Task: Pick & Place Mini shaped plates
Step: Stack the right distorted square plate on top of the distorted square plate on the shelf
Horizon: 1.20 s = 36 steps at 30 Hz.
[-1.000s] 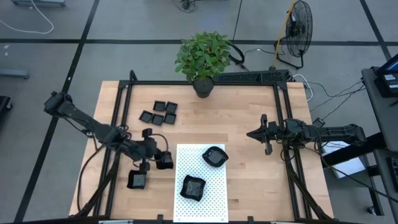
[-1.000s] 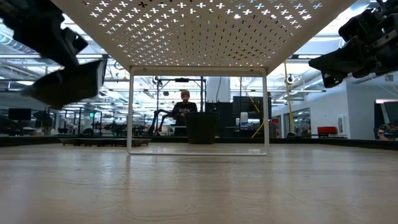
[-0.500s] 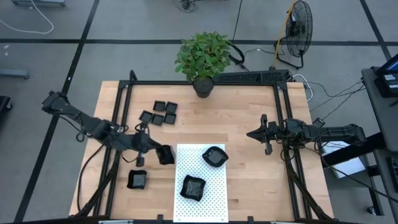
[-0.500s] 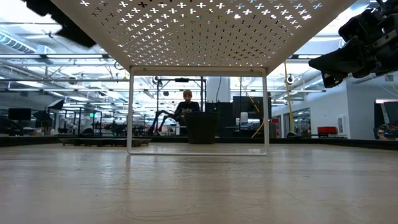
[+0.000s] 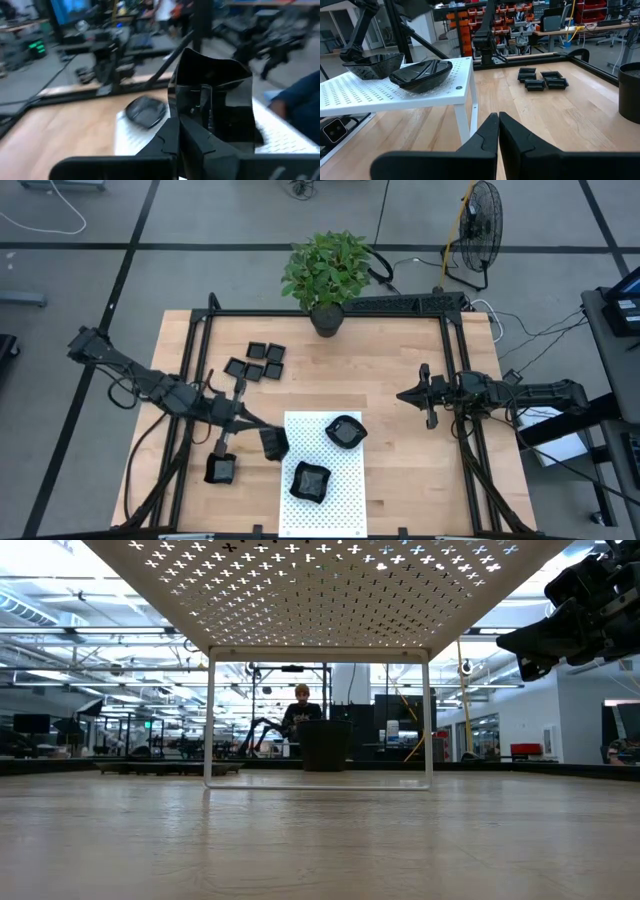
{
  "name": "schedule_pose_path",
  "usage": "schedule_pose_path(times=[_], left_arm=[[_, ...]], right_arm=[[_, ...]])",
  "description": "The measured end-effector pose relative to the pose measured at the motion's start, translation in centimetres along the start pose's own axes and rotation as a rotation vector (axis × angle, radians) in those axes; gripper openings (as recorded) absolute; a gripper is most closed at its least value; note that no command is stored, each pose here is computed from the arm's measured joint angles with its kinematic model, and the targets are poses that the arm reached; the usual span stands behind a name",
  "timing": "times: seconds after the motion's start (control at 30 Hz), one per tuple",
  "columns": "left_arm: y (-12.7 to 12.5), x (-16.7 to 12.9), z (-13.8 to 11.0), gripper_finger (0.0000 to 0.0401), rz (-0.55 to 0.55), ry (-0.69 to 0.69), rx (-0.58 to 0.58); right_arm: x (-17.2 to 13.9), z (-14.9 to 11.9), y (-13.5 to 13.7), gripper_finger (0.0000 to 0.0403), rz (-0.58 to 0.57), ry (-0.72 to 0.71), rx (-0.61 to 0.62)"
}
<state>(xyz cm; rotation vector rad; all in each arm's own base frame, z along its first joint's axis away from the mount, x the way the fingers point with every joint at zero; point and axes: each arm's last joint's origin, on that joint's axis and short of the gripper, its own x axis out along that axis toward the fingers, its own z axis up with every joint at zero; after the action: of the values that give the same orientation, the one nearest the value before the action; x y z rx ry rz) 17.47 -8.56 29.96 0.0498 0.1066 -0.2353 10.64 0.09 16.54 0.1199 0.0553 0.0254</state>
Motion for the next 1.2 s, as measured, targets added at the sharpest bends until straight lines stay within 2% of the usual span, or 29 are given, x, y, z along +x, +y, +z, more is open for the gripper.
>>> schedule_pose_path(times=[0.2,0.33,0.47,0.83,1.03,1.2], left_arm=[[-0.9,2.1,-0.1,0.001,-0.129,-0.063,0.048],[-1.2,3.5,-0.6,0.0005,-0.13,-0.052,0.065],[-1.5,5.2,0.3,0.001,-0.124,-0.016,0.073],[-2.9,11.2,4.0,0.0004,-0.139,0.248,0.192],[-3.5,13.9,3.2,0.0013,-0.143,0.367,0.213],[-3.7,14.7,2.1,0.0004,-0.145,0.413,0.219]], right_arm=[[0.0,0.0,0.0,0.0,0.0,0.0,0.0],[0.0,0.0,0.0,0.0,0.001,0.0,0.0],[0.0,0.0,0.0,0.0,0.0,0.0,0.0],[0.0,0.0,0.0,0.0,0.0,0.0,0.0],[0.0,0.0,0.0,0.0,0.0,0.0,0.0],[0.0,0.0,0.0,0.0,0.001,0.0,0.0]])
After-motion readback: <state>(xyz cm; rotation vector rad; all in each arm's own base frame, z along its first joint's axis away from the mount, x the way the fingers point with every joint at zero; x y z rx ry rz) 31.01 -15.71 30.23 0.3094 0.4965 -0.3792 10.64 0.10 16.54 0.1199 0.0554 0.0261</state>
